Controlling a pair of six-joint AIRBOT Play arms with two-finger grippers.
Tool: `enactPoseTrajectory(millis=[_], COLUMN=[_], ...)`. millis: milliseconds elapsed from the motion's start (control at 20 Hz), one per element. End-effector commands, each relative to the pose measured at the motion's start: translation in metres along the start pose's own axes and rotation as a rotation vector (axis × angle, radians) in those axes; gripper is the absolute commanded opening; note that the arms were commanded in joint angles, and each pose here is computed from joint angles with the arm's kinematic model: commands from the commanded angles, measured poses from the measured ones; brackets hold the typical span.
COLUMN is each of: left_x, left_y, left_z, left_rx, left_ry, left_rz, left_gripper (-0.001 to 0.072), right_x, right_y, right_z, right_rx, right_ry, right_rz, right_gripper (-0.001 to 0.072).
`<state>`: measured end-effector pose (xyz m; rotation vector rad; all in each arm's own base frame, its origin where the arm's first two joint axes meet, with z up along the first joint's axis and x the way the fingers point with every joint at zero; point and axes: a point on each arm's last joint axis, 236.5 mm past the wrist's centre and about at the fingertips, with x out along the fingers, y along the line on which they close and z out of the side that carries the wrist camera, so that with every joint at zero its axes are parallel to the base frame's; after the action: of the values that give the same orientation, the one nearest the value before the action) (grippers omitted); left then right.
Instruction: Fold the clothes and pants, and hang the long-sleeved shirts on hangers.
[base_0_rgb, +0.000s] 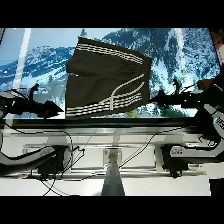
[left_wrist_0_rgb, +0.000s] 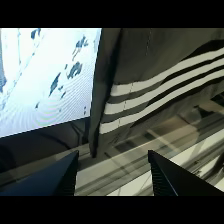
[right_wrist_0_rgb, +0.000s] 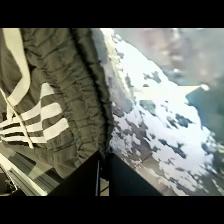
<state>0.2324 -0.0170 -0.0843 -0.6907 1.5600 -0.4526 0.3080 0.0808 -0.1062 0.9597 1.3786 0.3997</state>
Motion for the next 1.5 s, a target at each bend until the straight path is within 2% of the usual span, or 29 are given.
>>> enactPoseTrajectory(millis=[0,300,350,500,550,750,1000,1150,1250,1350,1450], left_x=[0.017,0.040,0.045,0.059,0.062,0.056,-0.011,-0.076,-0.135,-0.200,-0.255], left_y=[0.009,0.009,0.004,-0.010,-0.015,-0.045,-0.104,-0.150,-0.201,-0.258,-0.306], left_z=[-0.011,-0.004,-0.005,-0.013,-0.015,-0.006,0.048,0.080,0.092,0.083,0.054], left_rx=[0.024,0.134,0.161,0.255,0.275,0.386,0.563,0.669,0.731,0.809,0.928], left_ry=[0.004,-0.004,0.015,0.074,0.089,0.083,-0.093,-0.310,-0.530,-0.748,-0.931], left_rz=[0.009,0.074,0.079,0.084,0.085,0.024,0.027,0.043,-0.010,-0.088,-0.094], left_gripper=[0.0496,0.0494,0.0464,0.0098,0.0011,0.0013,0.0013,0.0012,0.0012,0.0012,0.0012], right_x=[0.000,0.000,0.000,0.000,0.000,-0.012,-0.069,-0.120,-0.160,-0.202,-0.235], right_y=[0.003,0.002,0.002,0.003,0.003,0.023,0.093,0.182,0.247,0.308,0.361], right_z=[0.001,0.001,0.001,0.000,0.000,0.001,0.021,0.009,-0.013,-0.042,-0.082], right_rx=[-0.063,-0.063,-0.063,-0.063,-0.064,-0.175,-0.416,-0.581,-0.712,-0.849,-1.027], right_ry=[-0.003,-0.003,-0.003,-0.002,0.000,-0.008,-0.204,-0.357,-0.457,-0.559,-0.633], right_rz=[0.012,0.011,0.011,0.012,0.014,0.038,0.031,0.169,0.278,0.375,0.409], right_gripper=[0.0026,0.0026,0.0026,0.0025,0.0025,0.0024,0.0024,0.0024,0.0024,0.0024,0.0024])
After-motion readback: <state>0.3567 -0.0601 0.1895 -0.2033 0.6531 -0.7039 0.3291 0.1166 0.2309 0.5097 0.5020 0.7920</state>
